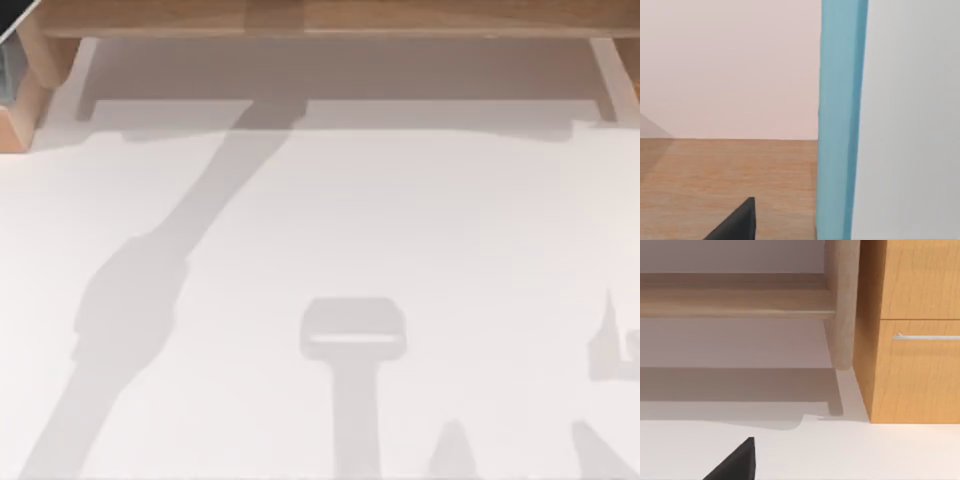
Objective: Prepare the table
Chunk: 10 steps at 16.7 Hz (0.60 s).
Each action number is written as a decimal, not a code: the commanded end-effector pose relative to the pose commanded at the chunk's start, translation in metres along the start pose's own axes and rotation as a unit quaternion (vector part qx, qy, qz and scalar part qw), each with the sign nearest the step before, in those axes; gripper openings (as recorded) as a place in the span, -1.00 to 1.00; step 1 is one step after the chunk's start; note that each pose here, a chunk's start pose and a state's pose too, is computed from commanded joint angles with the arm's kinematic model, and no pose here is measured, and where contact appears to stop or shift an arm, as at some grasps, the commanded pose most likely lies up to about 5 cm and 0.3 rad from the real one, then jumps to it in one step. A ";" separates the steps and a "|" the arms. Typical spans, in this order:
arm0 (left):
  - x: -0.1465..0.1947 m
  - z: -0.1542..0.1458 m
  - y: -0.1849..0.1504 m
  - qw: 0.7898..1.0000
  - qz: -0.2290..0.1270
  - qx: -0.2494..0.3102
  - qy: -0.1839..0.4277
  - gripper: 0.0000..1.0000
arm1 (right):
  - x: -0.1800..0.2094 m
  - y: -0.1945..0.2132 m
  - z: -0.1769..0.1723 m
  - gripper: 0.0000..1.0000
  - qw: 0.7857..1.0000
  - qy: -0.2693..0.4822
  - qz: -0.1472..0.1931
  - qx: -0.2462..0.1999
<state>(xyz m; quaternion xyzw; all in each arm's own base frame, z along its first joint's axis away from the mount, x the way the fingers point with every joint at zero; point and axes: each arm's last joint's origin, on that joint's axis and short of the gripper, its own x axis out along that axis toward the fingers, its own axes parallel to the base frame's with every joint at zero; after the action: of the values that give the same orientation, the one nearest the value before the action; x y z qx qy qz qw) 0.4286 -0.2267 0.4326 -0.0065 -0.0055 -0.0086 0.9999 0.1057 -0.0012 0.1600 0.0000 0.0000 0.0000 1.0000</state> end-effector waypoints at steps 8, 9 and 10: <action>0.001 0.000 0.000 1.000 0.000 0.000 0.000 0.40 | 0.000 0.000 0.000 1.00 1.000 0.000 0.000 0.000; 0.001 0.000 0.000 1.000 0.000 0.000 0.000 0.25 | 0.000 0.000 0.000 1.00 1.000 0.000 0.000 0.000; 0.001 0.000 0.000 1.000 0.000 0.000 0.000 0.10 | 0.000 0.000 0.000 1.00 1.000 0.000 0.000 0.000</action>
<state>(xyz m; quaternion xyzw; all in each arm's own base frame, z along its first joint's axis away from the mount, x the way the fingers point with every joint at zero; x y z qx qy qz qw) 0.4292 -0.2267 0.4326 -0.0065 -0.0055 -0.0087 0.9999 0.1057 -0.0012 0.1600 0.0000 0.0000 0.0000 1.0000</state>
